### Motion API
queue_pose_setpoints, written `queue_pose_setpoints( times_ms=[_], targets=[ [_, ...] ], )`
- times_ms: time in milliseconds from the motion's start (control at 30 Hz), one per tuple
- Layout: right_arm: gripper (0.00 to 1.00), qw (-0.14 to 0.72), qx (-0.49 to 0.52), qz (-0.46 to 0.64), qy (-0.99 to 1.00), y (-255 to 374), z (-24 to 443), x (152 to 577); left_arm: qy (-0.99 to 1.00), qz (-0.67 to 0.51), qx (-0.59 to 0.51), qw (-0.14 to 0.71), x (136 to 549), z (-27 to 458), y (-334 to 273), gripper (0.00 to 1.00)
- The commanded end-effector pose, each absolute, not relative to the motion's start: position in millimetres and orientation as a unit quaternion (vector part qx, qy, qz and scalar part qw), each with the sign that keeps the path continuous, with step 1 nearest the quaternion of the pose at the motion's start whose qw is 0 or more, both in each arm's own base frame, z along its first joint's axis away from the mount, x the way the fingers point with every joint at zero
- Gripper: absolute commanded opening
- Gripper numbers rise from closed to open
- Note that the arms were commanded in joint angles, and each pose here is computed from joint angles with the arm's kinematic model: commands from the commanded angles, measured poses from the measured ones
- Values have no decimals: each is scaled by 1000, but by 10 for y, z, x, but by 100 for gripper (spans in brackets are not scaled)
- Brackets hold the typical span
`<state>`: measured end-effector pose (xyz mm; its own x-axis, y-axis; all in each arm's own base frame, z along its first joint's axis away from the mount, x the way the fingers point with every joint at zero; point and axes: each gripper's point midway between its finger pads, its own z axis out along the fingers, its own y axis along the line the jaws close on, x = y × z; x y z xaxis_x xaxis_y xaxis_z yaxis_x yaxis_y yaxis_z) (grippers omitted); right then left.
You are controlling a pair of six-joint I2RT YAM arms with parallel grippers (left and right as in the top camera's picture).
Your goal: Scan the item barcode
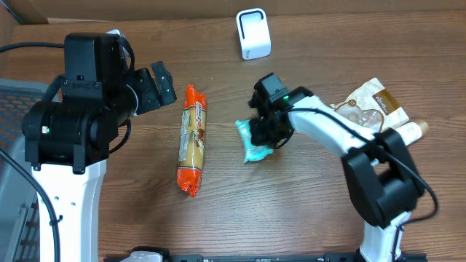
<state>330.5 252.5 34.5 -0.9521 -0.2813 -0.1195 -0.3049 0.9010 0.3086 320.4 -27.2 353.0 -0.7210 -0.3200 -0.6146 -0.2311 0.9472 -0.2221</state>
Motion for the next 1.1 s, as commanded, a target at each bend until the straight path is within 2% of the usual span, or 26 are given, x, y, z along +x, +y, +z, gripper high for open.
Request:
queue_pose_setpoints(
  times_ms=[0, 100, 167, 233, 300, 533, 567, 667, 733, 800, 900, 1067],
  targets=[
    [4, 199, -157, 30, 967, 2245, 1141, 3754, 922, -65, -154, 350, 3214, 3582, -252, 100],
    [4, 235, -141, -95, 957, 2021, 1183, 3788, 922, -65, -154, 350, 3214, 3582, -252, 99],
    [4, 253, -156, -283, 912, 1694, 1171, 3795, 922, -65, -154, 350, 3214, 3582, -252, 99],
    [4, 257, -202, -400, 856, 1582, 1210, 3831, 922, -65, -154, 350, 3214, 3582, -252, 99],
    [4, 257, -220, -432, 836, 1614, 1157, 3849, 922, -65, -154, 350, 3214, 3582, -252, 100],
    [4, 215, -275, -423, 836, 1788, 765, 3761, 922, -65, -154, 350, 3214, 3582, -252, 99],
    [8, 214, -282, -410, 840, 1861, 729, 3723, 922, -65, -154, 350, 3214, 3582, -252, 100],
    [32, 192, -310, -344, 865, 2143, 532, 3519, 922, -65, -154, 350, 3214, 3582, -252, 100],
    [41, 142, -340, -228, 901, 2528, 245, 3185, 922, -65, -154, 350, 3214, 3582, -252, 100],
    [50, 114, -351, -172, 914, 2698, 143, 3009, 922, -65, -154, 350, 3214, 3582, -252, 99],
    [57, 80, -359, -104, 924, 2893, 58, 2808, 922, -65, -154, 350, 3214, 3582, -252, 100],
    [59, 76, -335, -64, 937, 2976, 125, 2821, 922, -65, -154, 350, 3214, 3582, -252, 100]
  ],
)
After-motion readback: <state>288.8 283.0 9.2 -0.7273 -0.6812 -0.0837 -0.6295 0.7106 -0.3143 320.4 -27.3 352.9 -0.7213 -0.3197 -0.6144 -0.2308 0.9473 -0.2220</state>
